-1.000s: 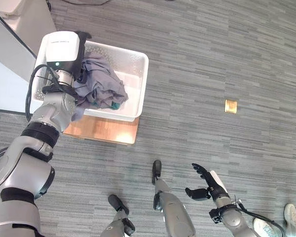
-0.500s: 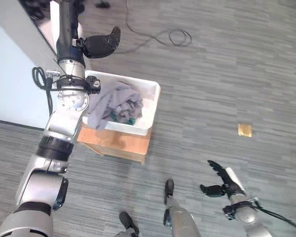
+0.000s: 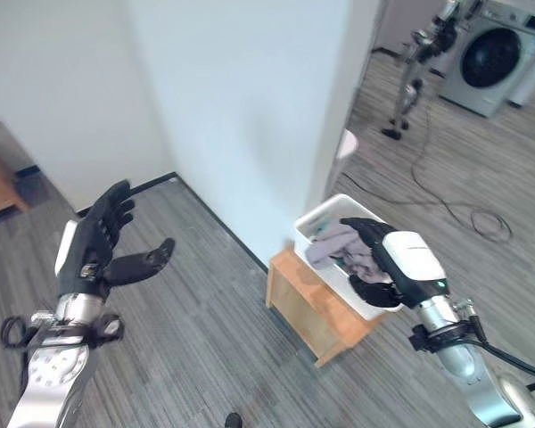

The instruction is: Pick up bed clothes into laundry basket.

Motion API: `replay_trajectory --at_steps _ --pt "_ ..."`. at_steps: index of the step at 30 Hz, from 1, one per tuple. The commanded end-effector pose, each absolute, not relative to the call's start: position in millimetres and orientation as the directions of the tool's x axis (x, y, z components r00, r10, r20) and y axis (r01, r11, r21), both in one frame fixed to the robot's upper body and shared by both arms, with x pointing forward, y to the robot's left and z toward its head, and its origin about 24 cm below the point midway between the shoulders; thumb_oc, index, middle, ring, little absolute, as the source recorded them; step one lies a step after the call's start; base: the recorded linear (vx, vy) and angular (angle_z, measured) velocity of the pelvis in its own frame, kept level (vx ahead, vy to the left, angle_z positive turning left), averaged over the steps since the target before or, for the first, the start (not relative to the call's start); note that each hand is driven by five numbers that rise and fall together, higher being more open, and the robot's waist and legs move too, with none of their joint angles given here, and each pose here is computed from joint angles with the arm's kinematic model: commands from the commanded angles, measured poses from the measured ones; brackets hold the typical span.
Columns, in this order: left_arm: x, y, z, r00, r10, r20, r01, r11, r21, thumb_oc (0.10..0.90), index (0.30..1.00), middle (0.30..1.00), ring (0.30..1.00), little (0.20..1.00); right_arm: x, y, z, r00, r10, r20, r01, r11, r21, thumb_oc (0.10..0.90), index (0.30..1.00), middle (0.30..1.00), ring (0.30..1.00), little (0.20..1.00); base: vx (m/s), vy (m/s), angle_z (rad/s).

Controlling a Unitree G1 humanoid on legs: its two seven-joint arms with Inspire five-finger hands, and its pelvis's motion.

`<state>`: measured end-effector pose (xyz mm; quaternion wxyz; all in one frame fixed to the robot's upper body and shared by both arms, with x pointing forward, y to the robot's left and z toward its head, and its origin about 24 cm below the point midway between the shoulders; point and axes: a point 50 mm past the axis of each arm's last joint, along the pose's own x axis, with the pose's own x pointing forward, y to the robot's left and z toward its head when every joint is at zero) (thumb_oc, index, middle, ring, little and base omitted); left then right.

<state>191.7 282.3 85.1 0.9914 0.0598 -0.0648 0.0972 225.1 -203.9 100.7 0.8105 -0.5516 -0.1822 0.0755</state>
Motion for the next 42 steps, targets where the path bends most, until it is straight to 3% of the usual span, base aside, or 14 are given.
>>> replay_trajectory --at_steps 1,9,20,23,26,32,39,42 --pt "213 269 135 0.916 0.045 0.399 -0.112 0.983 0.144 0.8 0.9 0.9 0.9 0.9 236 -209 139 0.858 0.3 0.418 0.279 0.411 -0.868 0.8 0.9 0.9 0.9 0.9 0.01 -0.142 2.06" --pt "203 254 93 0.958 0.107 0.266 -0.133 0.988 0.083 0.8 0.9 0.9 0.9 0.9 238 -194 118 0.875 0.292 0.386 0.201 0.507 -0.838 0.8 0.9 0.9 0.9 0.9 -0.02 -0.247 1.62" --pt "199 260 83 0.948 0.197 0.25 -0.207 0.978 0.012 0.8 0.9 0.9 0.9 0.9 257 -192 127 0.851 0.298 0.432 0.257 0.48 -0.839 0.8 0.9 0.9 0.9 0.9 -0.21 -0.146 0.69" --pt "199 267 74 0.941 0.264 0.214 -0.265 0.964 -0.024 0.8 0.9 0.9 0.9 0.9 256 -200 119 0.876 0.242 0.416 0.248 0.514 -0.821 0.8 0.9 0.9 0.9 0.9 -0.15 -0.068 0.98" --pt "200 270 61 0.938 0.305 0.163 -0.306 0.952 -0.016 0.8 0.9 0.9 0.9 0.9 248 -217 98 0.93 0.113 0.349 0.205 0.628 -0.75 0.8 0.9 0.9 0.9 0.9 -0.07 0.078 2.86" --pt "190 266 27 0.952 0.305 0.01 -0.305 0.952 -0.005 0.8 0.9 0.9 0.9 0.9 237 -233 89 0.948 0.018 0.318 0.226 0.665 -0.712 0.8 0.9 0.9 0.9 0.9 -0.03 0.322 1.55" --pt "200 267 34 0.959 0.281 0.036 -0.283 0.957 0.066 0.8 0.9 0.9 0.9 0.9 238 -222 91 0.941 0.024 0.337 0.225 0.703 -0.675 0.8 0.9 0.9 0.9 0.9 -0.06 0.137 0.78" --pt "215 254 43 0.975 0.205 0.08 -0.21 0.976 0.055 0.8 0.9 0.9 0.9 0.9 230 -225 81 0.954 -0.026 0.3 0.224 0.729 -0.647 0.8 0.9 0.9 0.9 0.9 0.01 -0.243 1.25"
